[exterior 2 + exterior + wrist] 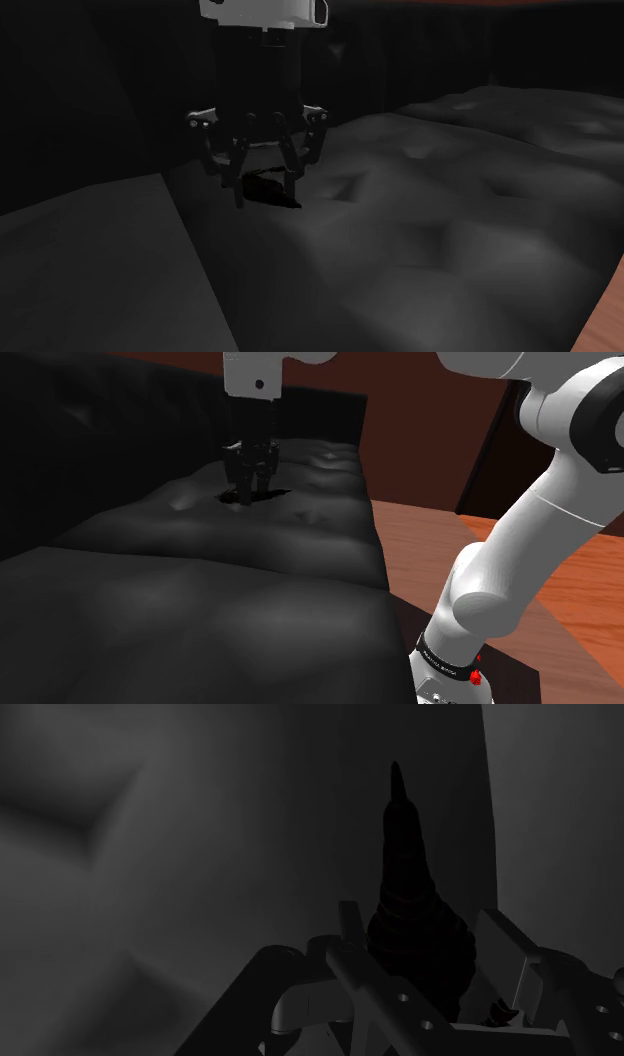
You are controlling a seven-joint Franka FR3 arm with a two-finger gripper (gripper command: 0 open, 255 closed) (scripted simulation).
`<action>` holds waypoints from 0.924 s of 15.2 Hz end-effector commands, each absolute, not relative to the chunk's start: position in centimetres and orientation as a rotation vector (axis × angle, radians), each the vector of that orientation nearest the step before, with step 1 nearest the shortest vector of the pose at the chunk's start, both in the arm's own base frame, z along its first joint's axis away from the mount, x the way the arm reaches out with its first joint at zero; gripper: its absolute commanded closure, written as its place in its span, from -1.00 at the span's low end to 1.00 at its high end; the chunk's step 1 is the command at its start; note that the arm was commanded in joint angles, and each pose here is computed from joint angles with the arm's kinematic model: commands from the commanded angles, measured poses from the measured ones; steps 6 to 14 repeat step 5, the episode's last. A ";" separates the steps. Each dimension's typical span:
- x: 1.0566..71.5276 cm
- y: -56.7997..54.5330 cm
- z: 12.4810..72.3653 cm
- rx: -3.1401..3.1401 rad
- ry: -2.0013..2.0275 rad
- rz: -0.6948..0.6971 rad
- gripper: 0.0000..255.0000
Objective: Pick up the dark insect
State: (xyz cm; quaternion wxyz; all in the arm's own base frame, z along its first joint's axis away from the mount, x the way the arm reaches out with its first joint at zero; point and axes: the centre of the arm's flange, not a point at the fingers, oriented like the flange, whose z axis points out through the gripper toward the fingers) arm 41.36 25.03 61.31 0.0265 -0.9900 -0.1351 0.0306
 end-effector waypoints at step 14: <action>41.4 25.0 63.6 -3.059 -0.417 0.095 1.00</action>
